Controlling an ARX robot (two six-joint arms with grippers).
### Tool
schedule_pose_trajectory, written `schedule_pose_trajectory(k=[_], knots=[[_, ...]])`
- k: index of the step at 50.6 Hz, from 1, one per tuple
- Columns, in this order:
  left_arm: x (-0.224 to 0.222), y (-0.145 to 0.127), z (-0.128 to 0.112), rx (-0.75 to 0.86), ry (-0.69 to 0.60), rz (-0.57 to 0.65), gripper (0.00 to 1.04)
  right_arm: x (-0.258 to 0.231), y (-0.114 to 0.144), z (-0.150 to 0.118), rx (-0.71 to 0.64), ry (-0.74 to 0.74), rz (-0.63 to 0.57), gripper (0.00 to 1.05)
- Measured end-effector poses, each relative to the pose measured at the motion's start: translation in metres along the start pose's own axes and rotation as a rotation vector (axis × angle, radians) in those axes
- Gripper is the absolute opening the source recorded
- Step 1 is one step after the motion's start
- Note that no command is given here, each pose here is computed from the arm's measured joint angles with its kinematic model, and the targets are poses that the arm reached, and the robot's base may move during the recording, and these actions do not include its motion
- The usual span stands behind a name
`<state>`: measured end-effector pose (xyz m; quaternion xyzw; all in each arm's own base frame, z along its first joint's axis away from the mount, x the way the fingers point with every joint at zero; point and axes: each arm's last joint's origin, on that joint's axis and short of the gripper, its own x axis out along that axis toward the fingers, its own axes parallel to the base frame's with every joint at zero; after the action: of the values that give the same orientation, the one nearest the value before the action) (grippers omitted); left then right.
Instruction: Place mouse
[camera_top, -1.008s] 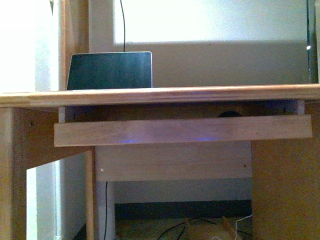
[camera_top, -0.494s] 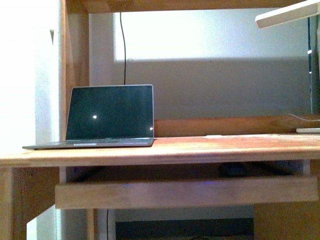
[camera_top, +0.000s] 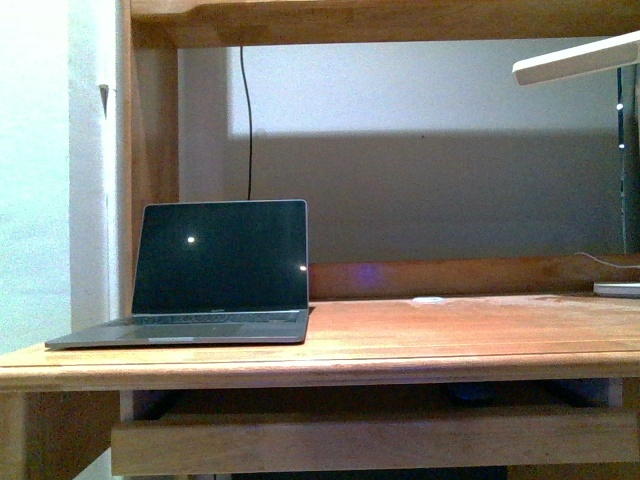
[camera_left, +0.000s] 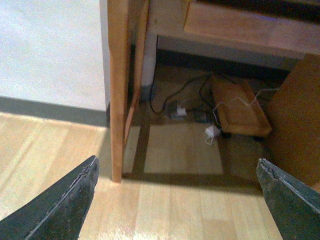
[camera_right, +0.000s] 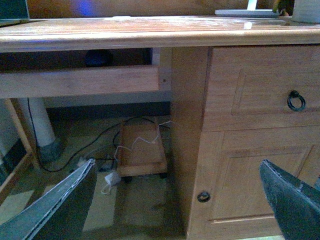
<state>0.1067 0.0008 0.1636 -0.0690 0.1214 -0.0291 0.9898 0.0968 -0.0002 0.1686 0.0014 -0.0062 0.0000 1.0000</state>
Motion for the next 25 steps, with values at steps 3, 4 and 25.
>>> schedule_pose_trajectory(k=[3,4,25], knots=[[0.008,0.003,0.004,-0.011,0.03,-0.016,0.97,0.0,0.0,0.0,0.0,0.0,0.0,0.97],[0.011,0.005,0.007,-0.008,0.034,-0.022,0.97,0.0,0.0,0.0,0.0,0.0,0.0,0.97],[0.157,0.041,0.078,0.845,-0.219,0.04,0.97,0.0,0.0,0.0,0.0,0.0,0.0,0.97]])
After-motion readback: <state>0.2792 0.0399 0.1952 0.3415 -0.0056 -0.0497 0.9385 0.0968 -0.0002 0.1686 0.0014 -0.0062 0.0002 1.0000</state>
